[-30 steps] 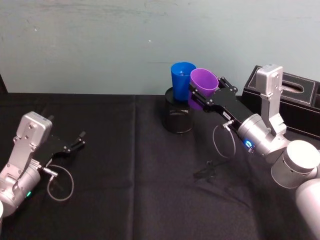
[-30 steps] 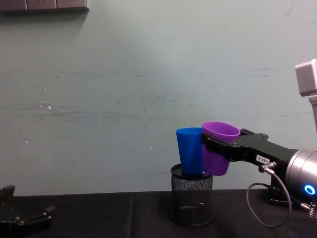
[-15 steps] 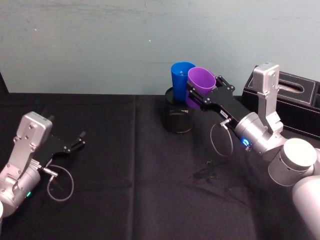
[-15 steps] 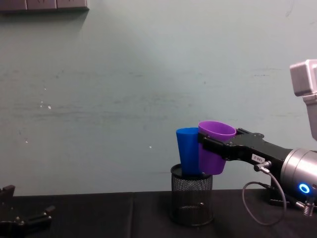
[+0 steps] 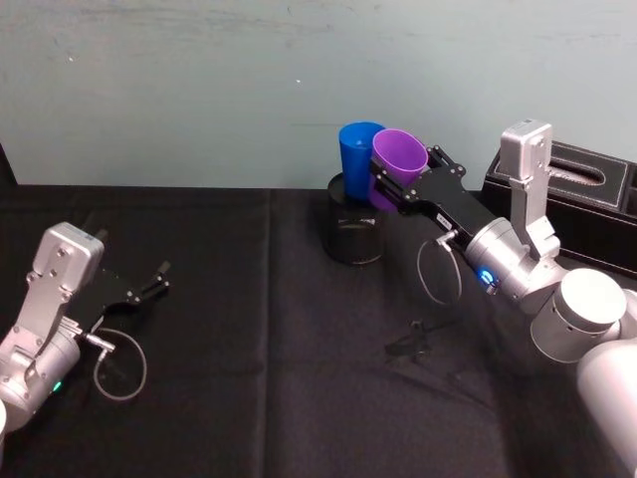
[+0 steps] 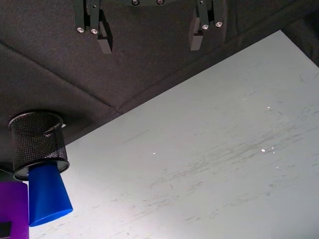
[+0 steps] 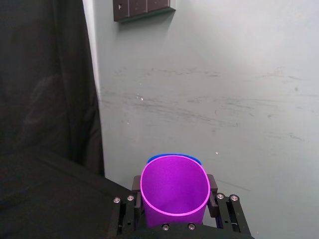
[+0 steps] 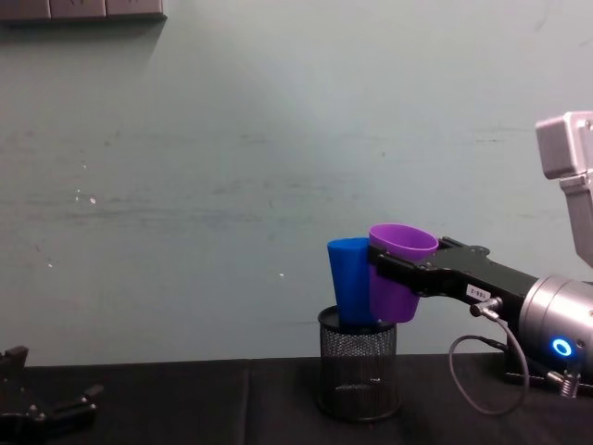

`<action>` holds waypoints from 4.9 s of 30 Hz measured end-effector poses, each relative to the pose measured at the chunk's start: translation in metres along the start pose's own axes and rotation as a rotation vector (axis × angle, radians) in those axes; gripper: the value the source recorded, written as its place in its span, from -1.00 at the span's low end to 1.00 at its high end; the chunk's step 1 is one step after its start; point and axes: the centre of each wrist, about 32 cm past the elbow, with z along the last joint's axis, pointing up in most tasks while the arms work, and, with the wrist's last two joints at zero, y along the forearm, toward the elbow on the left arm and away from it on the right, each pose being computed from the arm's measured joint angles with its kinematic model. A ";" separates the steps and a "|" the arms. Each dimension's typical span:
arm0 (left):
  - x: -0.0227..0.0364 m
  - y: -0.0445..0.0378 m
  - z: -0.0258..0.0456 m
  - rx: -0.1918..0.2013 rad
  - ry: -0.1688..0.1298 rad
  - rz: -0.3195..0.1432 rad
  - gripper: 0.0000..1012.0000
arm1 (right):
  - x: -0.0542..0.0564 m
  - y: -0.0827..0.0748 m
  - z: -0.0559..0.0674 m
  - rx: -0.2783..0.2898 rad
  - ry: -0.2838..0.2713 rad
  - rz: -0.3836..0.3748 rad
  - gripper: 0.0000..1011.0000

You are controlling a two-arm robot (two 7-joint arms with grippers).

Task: Pick up one cup with a gripper and tap it against the other cup.

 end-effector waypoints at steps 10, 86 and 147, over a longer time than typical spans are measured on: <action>0.0000 0.0000 0.0000 0.000 0.000 0.000 1.00 | 0.002 0.002 0.000 0.002 0.001 0.003 0.45; 0.0000 0.0000 0.0000 0.000 0.000 0.000 1.00 | -0.007 -0.054 0.030 -0.043 -0.001 0.020 0.45; 0.0000 0.0000 0.0000 0.000 0.000 0.000 1.00 | -0.029 -0.121 0.026 -0.134 0.061 0.068 0.45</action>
